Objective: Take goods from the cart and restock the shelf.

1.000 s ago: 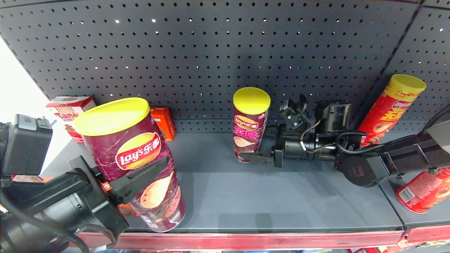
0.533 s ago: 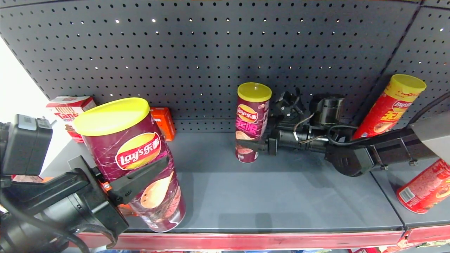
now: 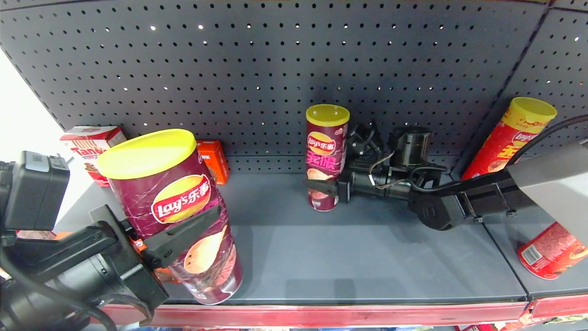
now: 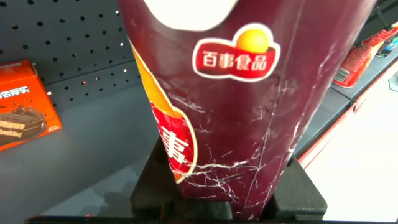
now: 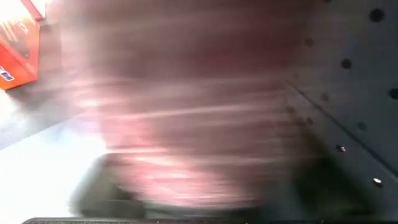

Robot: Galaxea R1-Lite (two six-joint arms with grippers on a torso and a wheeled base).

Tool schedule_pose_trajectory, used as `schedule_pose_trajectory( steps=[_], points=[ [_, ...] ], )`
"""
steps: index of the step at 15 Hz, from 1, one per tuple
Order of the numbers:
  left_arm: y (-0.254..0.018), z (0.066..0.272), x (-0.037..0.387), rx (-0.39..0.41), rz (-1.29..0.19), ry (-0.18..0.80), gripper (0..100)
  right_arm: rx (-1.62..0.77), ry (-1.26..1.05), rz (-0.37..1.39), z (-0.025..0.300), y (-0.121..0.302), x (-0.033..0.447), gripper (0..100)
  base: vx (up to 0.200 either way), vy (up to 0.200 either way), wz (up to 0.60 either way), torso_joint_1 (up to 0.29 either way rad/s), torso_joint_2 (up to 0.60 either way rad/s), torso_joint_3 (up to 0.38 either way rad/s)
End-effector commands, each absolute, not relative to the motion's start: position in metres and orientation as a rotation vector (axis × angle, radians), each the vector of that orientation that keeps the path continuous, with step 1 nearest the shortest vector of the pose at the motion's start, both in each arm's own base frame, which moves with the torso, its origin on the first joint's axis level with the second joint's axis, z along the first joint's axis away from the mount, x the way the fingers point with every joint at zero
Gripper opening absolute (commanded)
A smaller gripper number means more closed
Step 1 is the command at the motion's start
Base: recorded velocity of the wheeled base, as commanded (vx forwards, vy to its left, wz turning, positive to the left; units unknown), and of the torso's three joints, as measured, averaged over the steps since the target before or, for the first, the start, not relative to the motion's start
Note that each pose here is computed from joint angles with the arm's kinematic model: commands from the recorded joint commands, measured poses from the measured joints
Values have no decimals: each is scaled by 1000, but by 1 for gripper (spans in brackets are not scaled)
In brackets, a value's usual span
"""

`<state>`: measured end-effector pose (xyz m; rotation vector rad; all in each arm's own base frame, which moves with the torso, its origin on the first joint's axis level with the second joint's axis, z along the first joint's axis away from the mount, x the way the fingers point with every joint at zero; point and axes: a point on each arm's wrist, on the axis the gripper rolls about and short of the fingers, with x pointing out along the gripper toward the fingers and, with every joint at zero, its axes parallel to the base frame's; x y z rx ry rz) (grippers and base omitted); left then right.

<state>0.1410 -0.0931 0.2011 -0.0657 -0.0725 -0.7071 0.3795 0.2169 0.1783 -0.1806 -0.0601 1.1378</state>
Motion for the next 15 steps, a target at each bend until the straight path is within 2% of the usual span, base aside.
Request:
schedule_pose_trajectory(
  steps=[1,7,10,15],
  points=[
    [-93,201,141,-66,-707,-70,0,-181,-59,1140,178,218,379,0,0,0,0,0,0,0],
    [-93,201,141,-66,-704,-72,0,-182,-70,1159,188,212,365,0,0,0,0,0,0,0],
    [-91,201,142,-64,-693,-74,0,-177,-96,1224,202,199,337,0,0,0,0,0,0,0],
    [-91,201,142,-66,-692,-75,0,-175,-112,1277,191,187,278,0,0,0,0,0,0,0]
  ],
)
